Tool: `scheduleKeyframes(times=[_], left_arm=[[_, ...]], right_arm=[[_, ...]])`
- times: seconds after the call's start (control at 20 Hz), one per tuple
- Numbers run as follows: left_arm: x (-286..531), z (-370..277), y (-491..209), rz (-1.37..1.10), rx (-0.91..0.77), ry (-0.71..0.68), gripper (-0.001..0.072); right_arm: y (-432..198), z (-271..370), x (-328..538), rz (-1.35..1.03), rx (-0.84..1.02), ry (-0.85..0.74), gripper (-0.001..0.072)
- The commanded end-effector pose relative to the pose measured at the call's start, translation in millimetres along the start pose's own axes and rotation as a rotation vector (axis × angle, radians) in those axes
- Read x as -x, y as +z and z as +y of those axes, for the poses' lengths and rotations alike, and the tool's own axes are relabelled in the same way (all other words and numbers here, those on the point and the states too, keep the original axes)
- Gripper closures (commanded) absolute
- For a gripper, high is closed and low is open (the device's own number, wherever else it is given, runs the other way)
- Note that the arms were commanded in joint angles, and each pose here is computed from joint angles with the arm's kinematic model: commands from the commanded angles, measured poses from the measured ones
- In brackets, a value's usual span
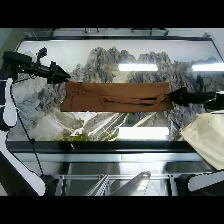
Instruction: Fold the shirts.
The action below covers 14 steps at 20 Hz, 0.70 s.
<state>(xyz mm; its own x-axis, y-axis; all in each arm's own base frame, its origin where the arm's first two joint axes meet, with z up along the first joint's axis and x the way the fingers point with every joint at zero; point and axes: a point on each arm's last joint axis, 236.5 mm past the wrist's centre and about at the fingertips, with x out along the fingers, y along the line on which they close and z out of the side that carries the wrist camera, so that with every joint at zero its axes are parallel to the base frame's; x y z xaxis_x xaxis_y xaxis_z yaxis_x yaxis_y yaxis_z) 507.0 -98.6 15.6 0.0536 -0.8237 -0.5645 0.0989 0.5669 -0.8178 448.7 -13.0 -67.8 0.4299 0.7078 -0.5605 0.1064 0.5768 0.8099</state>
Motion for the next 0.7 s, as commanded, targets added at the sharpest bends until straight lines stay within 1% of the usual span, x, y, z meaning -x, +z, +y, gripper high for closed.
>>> scheduleKeyframes(times=[0.0,0.05,0.1,0.2,0.35,0.5,0.55,0.6,0.65], left_arm=[[-30,-45,-4,0.032,-0.09,0.002,0.0391],[-46,-54,-3,0.034,-0.108,0.005,0.0391],[-66,-61,-2,0.033,-0.111,0.01,0.0391],[-113,-67,-10,0.049,-0.111,0.029,0.0392],[-185,-71,-38,0.111,-0.136,0.077,0.0392],[-238,-87,-49,0.125,-0.201,0.09,0.0393],[-251,-94,-52,0.134,-0.222,0.086,0.0394],[-263,-100,-55,0.145,-0.23,0.081,0.0393],[-274,-104,-58,0.155,-0.23,0.077,0.0394]], right_arm=[[21,-3,52,-0.051,0.032,-0.127,0.0202],[29,-2,59,-0.085,0.039,-0.141,0.0114],[31,-2,59,-0.093,0.038,-0.146,0.0106],[24,-10,47,-0.058,0.015,-0.139,0.003],[6,-24,12,0.031,-0.045,-0.122,0.003],[-8,-37,-22,0.09,-0.08,-0.129,0.0035],[-8,-35,-30,0.095,-0.089,-0.123,0.0169],[-6,-32,-36,0.104,-0.075,-0.122,0.0209],[-4,-28,-42,0.109,-0.074,-0.122,0.0208]])
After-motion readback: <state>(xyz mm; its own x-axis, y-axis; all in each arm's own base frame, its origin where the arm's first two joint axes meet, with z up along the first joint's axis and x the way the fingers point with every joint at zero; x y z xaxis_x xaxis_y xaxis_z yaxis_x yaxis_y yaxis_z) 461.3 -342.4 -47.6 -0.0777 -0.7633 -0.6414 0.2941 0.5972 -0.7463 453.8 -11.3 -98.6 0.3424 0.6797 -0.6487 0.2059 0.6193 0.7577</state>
